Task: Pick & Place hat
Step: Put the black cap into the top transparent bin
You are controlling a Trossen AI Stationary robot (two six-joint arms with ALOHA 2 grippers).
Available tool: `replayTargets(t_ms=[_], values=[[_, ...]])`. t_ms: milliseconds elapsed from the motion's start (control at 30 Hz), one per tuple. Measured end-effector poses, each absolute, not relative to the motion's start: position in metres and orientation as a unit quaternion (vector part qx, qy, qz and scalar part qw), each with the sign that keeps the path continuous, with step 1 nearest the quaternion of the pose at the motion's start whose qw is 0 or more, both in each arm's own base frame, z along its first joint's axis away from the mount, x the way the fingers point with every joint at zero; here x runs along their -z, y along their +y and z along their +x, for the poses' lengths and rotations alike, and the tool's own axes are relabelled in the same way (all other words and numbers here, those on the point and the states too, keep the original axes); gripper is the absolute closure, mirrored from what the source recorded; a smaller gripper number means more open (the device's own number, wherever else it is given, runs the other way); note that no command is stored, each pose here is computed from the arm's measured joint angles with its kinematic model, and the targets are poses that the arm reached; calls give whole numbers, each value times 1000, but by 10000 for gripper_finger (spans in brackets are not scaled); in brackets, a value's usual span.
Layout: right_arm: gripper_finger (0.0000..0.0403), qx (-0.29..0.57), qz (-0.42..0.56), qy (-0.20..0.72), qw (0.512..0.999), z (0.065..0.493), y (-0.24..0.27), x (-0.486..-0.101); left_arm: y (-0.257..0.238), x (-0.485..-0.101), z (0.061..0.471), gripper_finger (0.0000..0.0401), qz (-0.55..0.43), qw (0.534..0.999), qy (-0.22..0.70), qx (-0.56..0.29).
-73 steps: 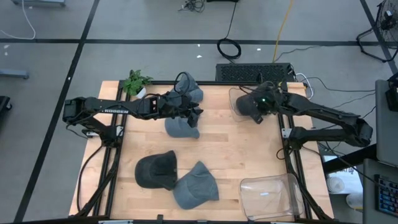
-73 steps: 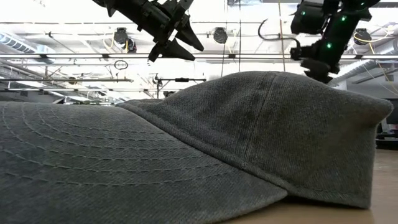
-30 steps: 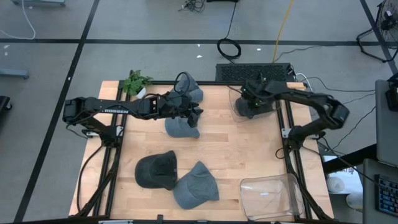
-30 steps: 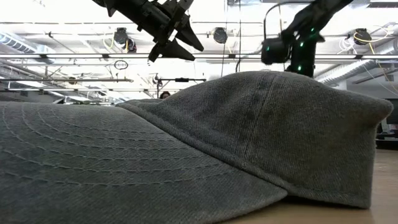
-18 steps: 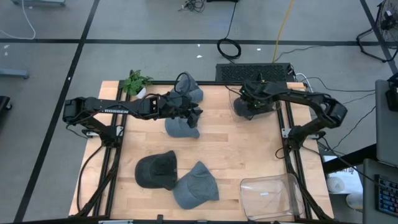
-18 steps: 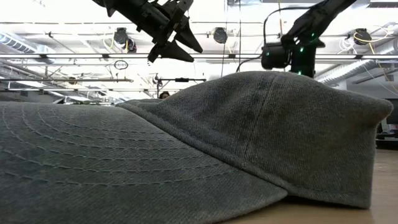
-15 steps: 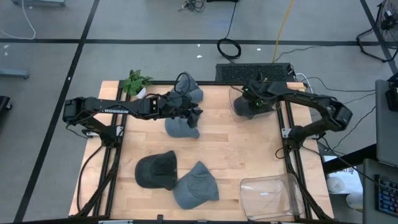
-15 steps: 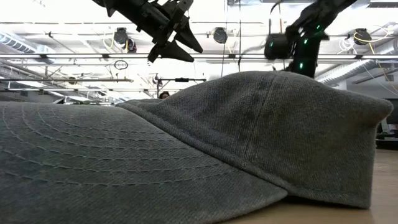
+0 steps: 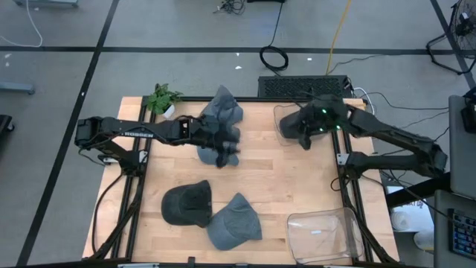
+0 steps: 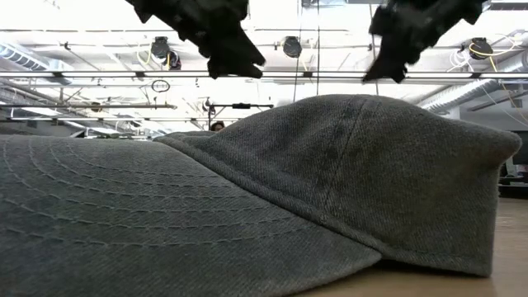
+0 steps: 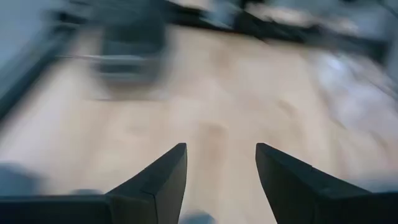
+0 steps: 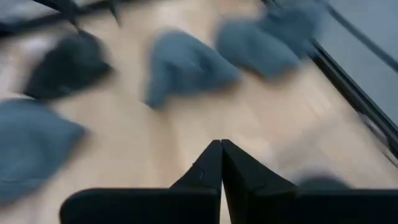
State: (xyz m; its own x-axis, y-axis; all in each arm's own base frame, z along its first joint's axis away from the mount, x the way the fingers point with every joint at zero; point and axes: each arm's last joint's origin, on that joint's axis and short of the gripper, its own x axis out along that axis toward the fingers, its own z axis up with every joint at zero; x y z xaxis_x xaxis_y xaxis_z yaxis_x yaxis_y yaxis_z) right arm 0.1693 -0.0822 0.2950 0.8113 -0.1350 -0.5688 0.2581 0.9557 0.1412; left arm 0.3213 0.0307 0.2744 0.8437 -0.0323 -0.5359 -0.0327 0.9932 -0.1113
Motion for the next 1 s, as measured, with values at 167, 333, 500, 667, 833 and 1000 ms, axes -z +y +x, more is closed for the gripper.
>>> replayTargets(t_ms=[167,333,500,667,833,1000], values=[[403,49,73,211,974,164,-60,-296,-23,-276,312,201,-51,926,303,218],[403,29,60,169,983,163,-50,-284,-76,-284,284,201,-68,898,412,142],[403,20,65,134,989,169,-48,-268,-109,-289,245,201,-130,834,536,-18],[403,14,77,100,992,173,-47,-258,-130,-286,227,201,-265,781,553,-118],[403,2,70,80,994,174,-43,-261,-137,-268,217,201,-331,738,558,-187],[403,-11,51,69,996,176,-39,-264,-138,-246,209,201,-332,721,568,-220]])
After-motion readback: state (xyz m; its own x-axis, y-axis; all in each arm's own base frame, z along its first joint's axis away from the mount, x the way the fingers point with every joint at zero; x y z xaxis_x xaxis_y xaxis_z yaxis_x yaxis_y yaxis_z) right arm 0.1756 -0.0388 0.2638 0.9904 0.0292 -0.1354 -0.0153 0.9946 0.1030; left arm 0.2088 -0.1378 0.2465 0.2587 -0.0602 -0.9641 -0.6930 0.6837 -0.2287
